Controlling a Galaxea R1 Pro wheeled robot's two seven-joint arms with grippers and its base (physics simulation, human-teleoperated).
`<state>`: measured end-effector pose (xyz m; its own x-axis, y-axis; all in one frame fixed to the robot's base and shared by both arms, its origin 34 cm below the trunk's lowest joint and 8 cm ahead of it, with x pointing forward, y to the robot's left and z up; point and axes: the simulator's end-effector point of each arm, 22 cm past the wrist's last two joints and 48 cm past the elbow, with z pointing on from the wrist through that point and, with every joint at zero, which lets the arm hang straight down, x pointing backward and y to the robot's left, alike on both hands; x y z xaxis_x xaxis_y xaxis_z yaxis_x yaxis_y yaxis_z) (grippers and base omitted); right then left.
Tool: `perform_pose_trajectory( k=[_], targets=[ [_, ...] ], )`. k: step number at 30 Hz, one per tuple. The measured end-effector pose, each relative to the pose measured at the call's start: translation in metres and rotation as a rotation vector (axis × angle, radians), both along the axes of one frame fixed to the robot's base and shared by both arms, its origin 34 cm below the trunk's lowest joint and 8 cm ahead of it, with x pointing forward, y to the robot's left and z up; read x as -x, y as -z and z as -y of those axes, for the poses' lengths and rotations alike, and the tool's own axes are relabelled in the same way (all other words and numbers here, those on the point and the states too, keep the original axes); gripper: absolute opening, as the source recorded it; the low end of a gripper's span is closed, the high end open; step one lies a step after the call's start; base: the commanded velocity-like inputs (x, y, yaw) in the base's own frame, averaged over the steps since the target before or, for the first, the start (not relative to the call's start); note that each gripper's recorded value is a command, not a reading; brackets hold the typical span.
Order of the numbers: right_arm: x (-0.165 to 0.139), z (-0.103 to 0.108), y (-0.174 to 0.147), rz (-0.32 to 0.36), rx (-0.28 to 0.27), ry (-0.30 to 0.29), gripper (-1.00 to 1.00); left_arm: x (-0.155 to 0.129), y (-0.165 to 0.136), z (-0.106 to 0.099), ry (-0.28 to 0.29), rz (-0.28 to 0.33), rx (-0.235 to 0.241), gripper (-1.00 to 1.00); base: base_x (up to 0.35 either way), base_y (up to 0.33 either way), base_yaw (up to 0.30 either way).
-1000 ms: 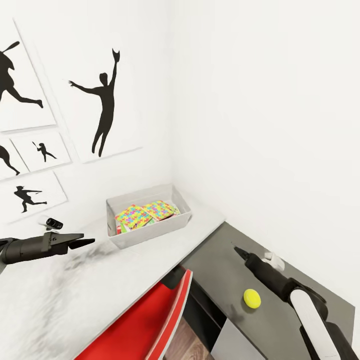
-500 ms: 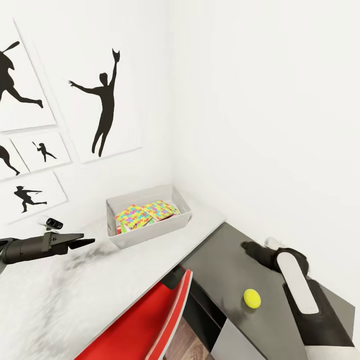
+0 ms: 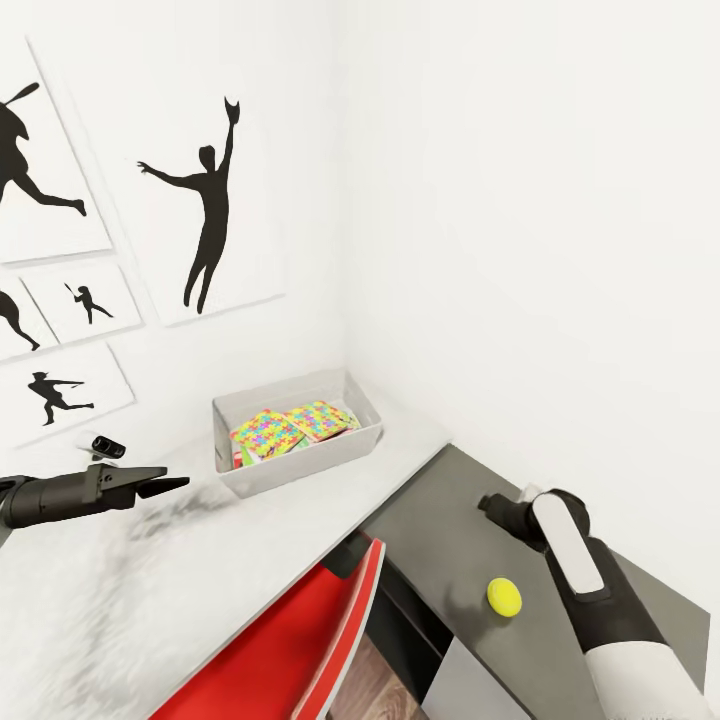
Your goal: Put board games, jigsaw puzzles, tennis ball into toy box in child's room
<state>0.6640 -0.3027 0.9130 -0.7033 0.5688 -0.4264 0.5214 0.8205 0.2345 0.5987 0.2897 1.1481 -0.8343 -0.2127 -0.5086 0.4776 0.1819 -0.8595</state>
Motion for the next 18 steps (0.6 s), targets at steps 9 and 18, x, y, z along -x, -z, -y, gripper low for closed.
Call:
perform_pose_trajectory(
  k=[9,18],
  targets=[
    [0.014,-0.004,0.026,-0.069,0.013,-0.017,1.0,0.0,0.0,0.0,0.0,0.0,0.0,1.0,0.0,0.0,0.0],
    [0.028,0.005,0.043,-0.117,0.026,-0.014,1.0,0.0,0.0,0.0,0.0,0.0,0.0,1.0,0.0,0.0,0.0]
  ],
)
